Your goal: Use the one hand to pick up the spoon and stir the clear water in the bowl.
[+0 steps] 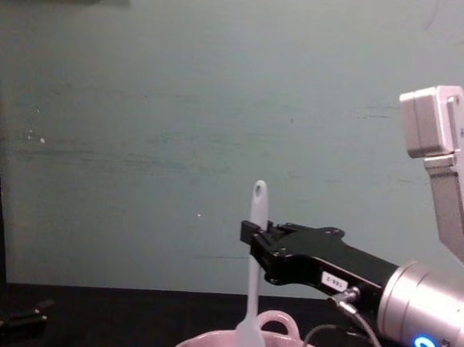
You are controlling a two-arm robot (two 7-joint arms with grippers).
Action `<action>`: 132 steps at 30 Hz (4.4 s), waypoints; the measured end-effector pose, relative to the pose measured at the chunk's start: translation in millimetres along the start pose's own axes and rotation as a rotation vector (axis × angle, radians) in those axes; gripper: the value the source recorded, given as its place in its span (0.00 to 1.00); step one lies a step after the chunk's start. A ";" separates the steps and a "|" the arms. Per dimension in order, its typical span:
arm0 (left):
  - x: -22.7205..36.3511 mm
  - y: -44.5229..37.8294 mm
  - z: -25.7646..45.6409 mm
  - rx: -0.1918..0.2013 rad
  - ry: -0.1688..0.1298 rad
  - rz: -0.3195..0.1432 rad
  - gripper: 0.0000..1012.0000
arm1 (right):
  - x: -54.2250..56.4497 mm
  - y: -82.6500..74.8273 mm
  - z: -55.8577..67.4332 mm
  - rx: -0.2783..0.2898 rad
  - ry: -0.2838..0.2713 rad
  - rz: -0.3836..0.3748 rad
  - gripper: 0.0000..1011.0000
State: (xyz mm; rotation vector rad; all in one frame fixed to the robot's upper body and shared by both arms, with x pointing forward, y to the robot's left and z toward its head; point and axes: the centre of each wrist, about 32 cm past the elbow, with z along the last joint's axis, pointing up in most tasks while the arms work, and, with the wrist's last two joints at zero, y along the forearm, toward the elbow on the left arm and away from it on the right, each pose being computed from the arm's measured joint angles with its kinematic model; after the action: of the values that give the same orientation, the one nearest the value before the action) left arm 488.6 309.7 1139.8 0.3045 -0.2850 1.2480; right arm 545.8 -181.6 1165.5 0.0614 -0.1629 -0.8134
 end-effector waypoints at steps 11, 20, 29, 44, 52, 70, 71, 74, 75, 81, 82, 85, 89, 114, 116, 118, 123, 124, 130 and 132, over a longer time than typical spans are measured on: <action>0.0 0.0 0.0 0.000 0.000 0.000 1.00 | 5.5 -25.2 17.9 -0.039 -0.020 -0.001 0.12; 0.0 0.0 0.0 0.000 0.000 0.000 1.00 | 14.5 -37.9 28.7 -0.055 0.137 -0.002 0.12; 0.0 0.0 0.0 0.000 0.000 0.000 1.00 | 27.3 -48.7 51.2 0.001 0.204 -0.003 0.12; 0.0 0.0 0.0 0.000 0.000 0.000 1.00 | 76.7 -87.9 102.3 0.035 0.370 -0.077 0.12; 0.0 0.0 0.0 0.000 0.000 0.000 1.00 | 100.0 -99.4 101.0 0.015 0.428 -0.120 0.12; 0.0 0.0 0.0 0.000 0.000 0.000 1.00 | 116.1 -96.0 58.3 -0.069 0.465 -0.113 0.12; 0.0 0.0 0.0 0.000 0.000 0.000 1.00 | 116.0 -95.8 56.5 -0.070 0.465 -0.113 0.12; 0.0 0.0 0.0 0.000 0.000 0.000 1.00 | 115.4 -94.8 47.2 -0.087 0.468 -0.111 0.12; 0.0 0.0 0.0 0.000 0.000 0.000 1.00 | 115.1 -94.6 45.4 -0.090 0.469 -0.110 0.12; 0.0 0.0 0.0 0.000 0.000 0.000 1.00 | 114.2 -92.7 34.2 -0.110 0.472 -0.109 0.12; 0.0 0.0 0.0 0.000 0.000 0.000 1.00 | 114.1 -92.6 33.0 -0.113 0.473 -0.109 0.12; 0.0 0.0 0.0 0.000 0.000 0.000 1.00 | 114.0 -92.1 28.5 -0.122 0.477 -0.111 0.12; 0.0 0.0 0.0 0.000 0.000 0.000 1.00 | 113.3 -90.9 23.6 -0.132 0.484 -0.112 0.12; 0.0 0.0 0.0 0.000 0.000 0.000 1.00 | 114.9 -87.1 14.4 -0.144 0.499 -0.106 0.12; 0.0 0.0 0.0 0.000 0.000 0.000 1.00 | 114.8 -87.1 14.5 -0.144 0.499 -0.106 0.14; 0.0 0.0 0.0 0.000 0.000 0.000 1.00 | 114.7 -87.1 14.6 -0.144 0.499 -0.107 0.21; 0.0 0.0 0.0 0.000 0.000 0.000 1.00 | 114.5 -87.2 14.8 -0.145 0.498 -0.107 0.34; 0.0 0.0 0.0 0.000 0.000 0.000 1.00 | 114.5 -87.2 14.9 -0.145 0.498 -0.107 0.38; 0.0 0.0 0.0 0.000 0.000 0.000 1.00 | 114.4 -87.2 15.0 -0.146 0.497 -0.108 0.56; 0.0 0.0 0.0 0.000 0.000 0.000 1.00 | 114.4 -87.3 15.0 -0.146 0.497 -0.108 0.64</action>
State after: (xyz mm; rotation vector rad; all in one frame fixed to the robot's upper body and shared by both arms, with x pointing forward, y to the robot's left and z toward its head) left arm 488.6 309.7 1139.8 0.3045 -0.2850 1.2480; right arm 557.9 -324.6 1184.0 0.1333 0.3713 -0.8920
